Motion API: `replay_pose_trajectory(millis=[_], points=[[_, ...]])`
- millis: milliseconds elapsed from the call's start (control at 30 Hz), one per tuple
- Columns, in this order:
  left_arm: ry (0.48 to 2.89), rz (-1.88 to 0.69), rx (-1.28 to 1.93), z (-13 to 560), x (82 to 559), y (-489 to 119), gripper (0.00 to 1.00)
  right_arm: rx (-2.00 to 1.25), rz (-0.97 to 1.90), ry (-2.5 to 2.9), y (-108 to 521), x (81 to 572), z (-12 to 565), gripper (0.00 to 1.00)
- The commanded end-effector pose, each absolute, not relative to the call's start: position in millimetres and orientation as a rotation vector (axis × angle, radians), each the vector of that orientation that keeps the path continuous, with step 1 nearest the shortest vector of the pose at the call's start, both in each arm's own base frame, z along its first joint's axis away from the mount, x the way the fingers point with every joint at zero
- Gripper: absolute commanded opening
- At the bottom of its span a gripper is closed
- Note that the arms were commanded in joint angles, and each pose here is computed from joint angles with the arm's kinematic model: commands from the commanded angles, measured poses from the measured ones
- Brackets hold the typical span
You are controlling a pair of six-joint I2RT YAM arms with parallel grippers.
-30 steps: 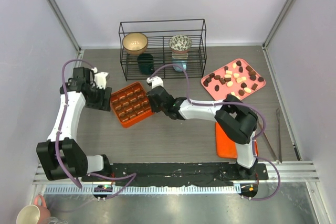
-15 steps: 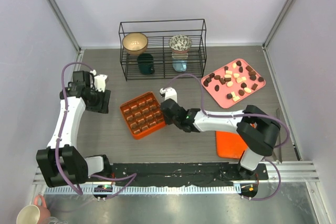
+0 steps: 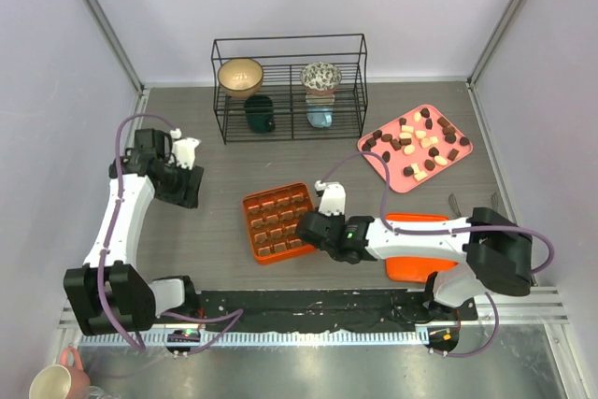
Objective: Pack the chocolate
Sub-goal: Move the packing box to the center of the board.
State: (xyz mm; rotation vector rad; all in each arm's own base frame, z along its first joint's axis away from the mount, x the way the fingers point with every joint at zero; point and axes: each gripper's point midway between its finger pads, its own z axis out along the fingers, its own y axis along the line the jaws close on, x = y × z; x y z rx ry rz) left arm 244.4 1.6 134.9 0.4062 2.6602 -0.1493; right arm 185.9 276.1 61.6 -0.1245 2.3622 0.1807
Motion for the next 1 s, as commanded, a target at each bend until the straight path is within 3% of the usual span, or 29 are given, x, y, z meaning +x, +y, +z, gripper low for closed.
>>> replay_pose_trajectory(millis=[0, 100, 233, 467, 667, 967], points=[[2.701, -0.219, 0.642, 122.5, 220.3, -21.2, 0.59, 0.037, 0.105, 2.390, 240.8, 173.9, 56.9, 0.10], [2.701, -0.149, 0.816, 110.8, 216.6, -40.8, 0.59, 0.068, 0.149, 2.398, 244.7, 168.6, 65.2, 0.14], [2.658, -0.119, 0.862, 110.0, 236.6, -58.5, 0.59, -0.020, 0.232, 2.386, 259.6, 153.4, 85.7, 0.28], [2.646, -0.110, 0.813, 110.2, 279.1, -69.1, 0.58, -0.041, 0.246, 2.365, 240.6, 144.3, 131.3, 0.34], [2.640, -0.134, 0.782, 101.1, 302.2, -87.1, 0.57, 0.065, 0.198, 2.136, 223.9, 233.8, 183.4, 0.38], [2.619, -0.142, 0.802, 103.6, 293.8, -90.2, 0.58, -0.043, 0.230, 2.084, 277.3, 329.8, 147.5, 0.31]])
